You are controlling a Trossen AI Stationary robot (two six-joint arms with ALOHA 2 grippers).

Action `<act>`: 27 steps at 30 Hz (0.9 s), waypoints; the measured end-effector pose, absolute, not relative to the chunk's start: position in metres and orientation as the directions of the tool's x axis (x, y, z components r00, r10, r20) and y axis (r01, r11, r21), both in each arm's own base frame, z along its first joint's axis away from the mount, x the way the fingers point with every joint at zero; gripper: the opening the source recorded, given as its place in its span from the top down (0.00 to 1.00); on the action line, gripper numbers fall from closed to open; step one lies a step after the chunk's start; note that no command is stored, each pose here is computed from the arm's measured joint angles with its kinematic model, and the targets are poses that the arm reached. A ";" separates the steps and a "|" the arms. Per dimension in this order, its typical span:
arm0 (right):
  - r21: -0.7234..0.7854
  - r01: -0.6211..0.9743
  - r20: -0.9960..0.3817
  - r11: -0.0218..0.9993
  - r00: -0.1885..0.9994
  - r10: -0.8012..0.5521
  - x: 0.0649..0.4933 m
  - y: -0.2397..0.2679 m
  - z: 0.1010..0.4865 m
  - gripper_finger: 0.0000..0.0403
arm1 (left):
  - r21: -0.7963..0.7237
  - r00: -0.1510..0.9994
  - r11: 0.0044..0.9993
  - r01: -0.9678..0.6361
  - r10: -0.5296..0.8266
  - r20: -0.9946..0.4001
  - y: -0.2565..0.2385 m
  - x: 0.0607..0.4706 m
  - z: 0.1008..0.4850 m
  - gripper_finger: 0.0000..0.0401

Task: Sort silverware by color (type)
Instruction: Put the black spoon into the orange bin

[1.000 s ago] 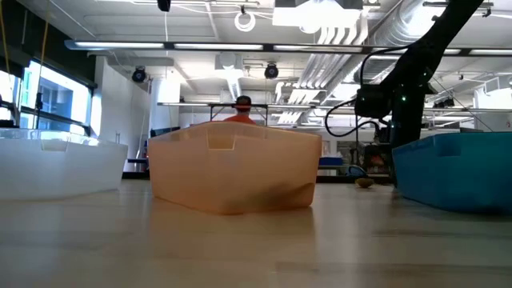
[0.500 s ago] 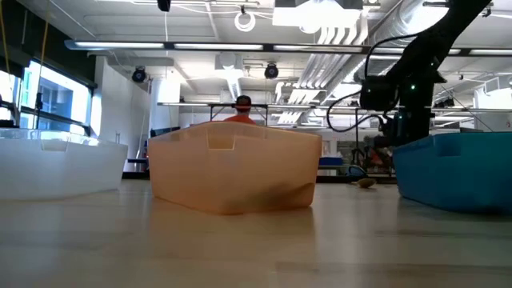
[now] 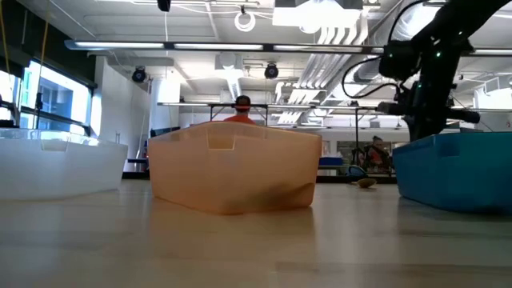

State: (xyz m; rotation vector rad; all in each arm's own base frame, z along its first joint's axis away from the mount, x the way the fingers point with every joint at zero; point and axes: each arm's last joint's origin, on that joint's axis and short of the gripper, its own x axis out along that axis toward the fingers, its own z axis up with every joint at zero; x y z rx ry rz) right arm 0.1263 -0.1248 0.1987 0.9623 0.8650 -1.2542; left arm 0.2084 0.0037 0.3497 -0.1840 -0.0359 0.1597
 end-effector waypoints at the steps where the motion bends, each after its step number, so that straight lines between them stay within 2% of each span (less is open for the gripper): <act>1: 0.117 0.992 -0.920 0.056 0.130 -0.369 0.125 -0.122 0.202 1.00 | -0.185 0.987 0.971 -0.155 0.161 0.021 0.004 0.208 0.350 1.00; 6: 0.184 0.979 -0.886 0.085 0.202 -0.417 0.122 -0.109 0.216 1.00 | -0.185 0.987 0.970 -0.155 0.161 0.021 0.004 0.208 0.350 1.00; 10: 0.267 0.949 -0.833 0.166 0.314 -0.455 0.125 -0.094 0.229 1.00 | -0.194 0.987 0.969 -0.154 0.161 0.021 0.004 0.208 0.350 1.00; 13: 0.339 0.902 -0.756 0.266 0.429 -0.494 0.131 -0.081 0.240 1.00 | -0.223 0.987 0.963 -0.153 0.162 0.021 0.004 0.208 0.350 1.00; 17: 0.460 0.778 -0.587 0.427 0.628 -0.511 0.149 -0.062 0.260 1.00 | -0.300 0.993 0.948 -0.107 0.119 0.021 0.002 0.209 0.350 1.00; 20: 0.519 0.632 -0.421 0.575 0.775 -0.471 0.166 -0.046 0.275 1.00 | -0.307 0.998 0.950 -0.049 0.058 0.021 0.000 0.209 0.350 1.00; 24: 0.478 0.403 -0.184 0.781 0.915 -0.360 0.192 -0.023 0.295 1.00 | -0.307 0.999 0.951 -0.041 0.050 0.022 0.000 0.209 0.350 1.00; 27: 0.393 0.265 -0.029 0.880 0.961 -0.277 0.209 -0.006 0.304 1.00 | -0.304 0.998 0.951 -0.054 0.064 0.023 0.001 0.209 0.350 1.00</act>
